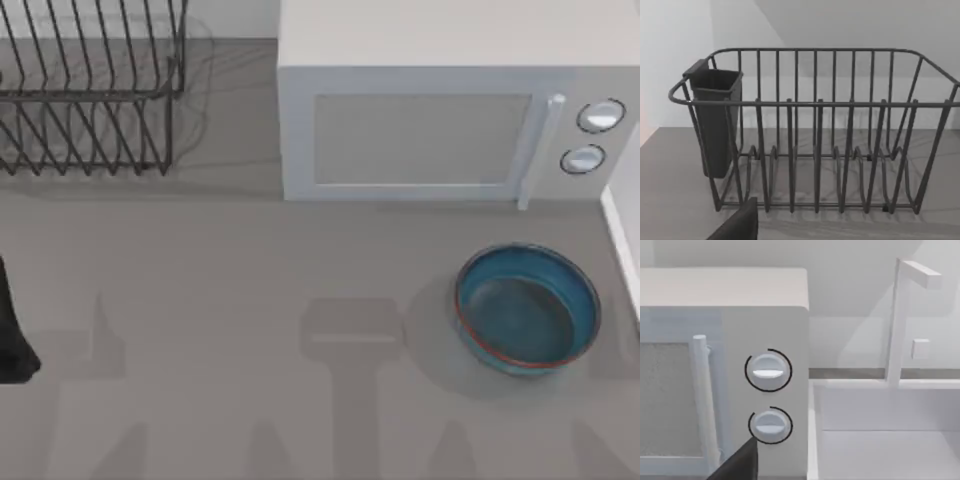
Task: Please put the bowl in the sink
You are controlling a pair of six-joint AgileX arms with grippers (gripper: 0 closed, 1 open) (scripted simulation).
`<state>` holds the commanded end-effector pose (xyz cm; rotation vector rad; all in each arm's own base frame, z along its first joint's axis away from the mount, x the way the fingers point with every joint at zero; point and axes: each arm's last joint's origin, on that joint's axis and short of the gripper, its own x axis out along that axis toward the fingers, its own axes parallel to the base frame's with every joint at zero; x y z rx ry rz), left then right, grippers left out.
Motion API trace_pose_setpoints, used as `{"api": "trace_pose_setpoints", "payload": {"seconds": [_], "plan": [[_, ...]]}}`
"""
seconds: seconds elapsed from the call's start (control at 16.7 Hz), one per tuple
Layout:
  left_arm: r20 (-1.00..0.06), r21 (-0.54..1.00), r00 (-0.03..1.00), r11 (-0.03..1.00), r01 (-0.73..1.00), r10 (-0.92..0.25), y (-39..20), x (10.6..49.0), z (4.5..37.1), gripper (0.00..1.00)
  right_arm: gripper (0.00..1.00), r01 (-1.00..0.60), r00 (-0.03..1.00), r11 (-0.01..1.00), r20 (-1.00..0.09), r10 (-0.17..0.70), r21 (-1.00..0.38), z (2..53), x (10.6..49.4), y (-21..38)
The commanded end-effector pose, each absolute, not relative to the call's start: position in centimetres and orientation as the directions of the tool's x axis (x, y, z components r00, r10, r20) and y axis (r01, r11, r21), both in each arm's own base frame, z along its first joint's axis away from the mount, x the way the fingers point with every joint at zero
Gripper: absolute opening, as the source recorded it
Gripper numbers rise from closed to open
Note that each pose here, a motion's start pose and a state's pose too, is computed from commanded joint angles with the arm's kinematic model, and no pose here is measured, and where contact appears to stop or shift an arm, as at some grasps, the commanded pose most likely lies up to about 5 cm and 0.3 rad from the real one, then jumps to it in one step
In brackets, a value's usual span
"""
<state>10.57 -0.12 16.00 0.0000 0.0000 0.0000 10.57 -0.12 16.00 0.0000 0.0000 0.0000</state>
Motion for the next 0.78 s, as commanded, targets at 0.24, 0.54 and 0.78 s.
{"api": "trace_pose_setpoints", "payload": {"seconds": [0.24,0.54,0.78], "plan": [[0.0,0.0,1.0,1.0,0.0,0.0,-0.1,10.6,16.0,1.0,1.0,-0.007,1.0,1.0,-0.028,0.007,0.006,16.6,10.6,0.0],[0.0,0.0,1.0,1.0,0.0,0.0,-0.1,10.6,16.0,1.0,1.0,-0.035,0.967,0.998,-0.251,0.046,0.048,20.7,11.5,0.5],[0.0,0.0,1.0,1.0,0.0,0.0,-0.1,10.6,16.0,1.0,1.0,-0.035,0.82,0.996,-0.567,0.075,0.08,24.2,15.3,1.4]]}}
